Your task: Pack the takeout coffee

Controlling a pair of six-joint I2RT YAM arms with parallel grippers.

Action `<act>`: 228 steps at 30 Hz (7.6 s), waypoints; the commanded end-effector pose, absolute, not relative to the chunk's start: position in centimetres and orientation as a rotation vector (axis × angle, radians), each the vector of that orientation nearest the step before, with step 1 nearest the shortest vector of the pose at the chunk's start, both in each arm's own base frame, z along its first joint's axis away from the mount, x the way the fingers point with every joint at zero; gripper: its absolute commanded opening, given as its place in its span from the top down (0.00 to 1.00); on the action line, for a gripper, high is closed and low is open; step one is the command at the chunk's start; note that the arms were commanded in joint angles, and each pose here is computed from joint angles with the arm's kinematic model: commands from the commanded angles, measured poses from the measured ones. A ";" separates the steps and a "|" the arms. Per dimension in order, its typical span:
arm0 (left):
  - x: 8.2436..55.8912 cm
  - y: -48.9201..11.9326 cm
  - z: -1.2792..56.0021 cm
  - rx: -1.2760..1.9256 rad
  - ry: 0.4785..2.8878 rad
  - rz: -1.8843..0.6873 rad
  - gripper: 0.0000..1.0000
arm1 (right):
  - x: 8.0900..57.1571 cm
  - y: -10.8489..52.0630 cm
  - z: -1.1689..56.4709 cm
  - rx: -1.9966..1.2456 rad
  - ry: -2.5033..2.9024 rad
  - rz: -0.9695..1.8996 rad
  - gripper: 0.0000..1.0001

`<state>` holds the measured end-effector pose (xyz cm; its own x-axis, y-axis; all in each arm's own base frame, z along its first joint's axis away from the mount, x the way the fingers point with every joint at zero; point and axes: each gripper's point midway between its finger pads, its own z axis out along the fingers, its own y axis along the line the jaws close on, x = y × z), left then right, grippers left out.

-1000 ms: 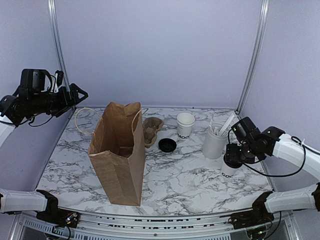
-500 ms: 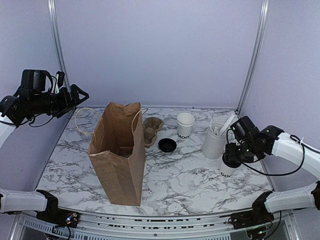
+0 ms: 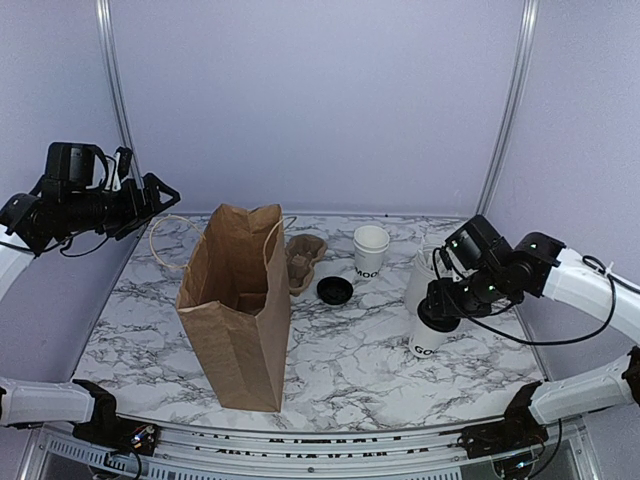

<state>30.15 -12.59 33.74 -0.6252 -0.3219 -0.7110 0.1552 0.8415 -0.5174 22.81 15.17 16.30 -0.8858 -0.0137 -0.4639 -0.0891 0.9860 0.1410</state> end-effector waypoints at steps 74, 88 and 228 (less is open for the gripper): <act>21.3 -25.4 32.5 0.392 2.314 -0.904 1.00 | 26.1 40.3 48.9 -0.752 1.771 0.939 0.43; 21.6 -27.5 33.8 0.338 2.304 -0.884 1.00 | 23.2 41.6 41.5 -0.926 1.975 0.920 0.43; 14.1 -34.4 13.2 0.554 2.327 -1.150 0.60 | 25.6 45.3 37.0 -0.880 2.110 0.739 0.48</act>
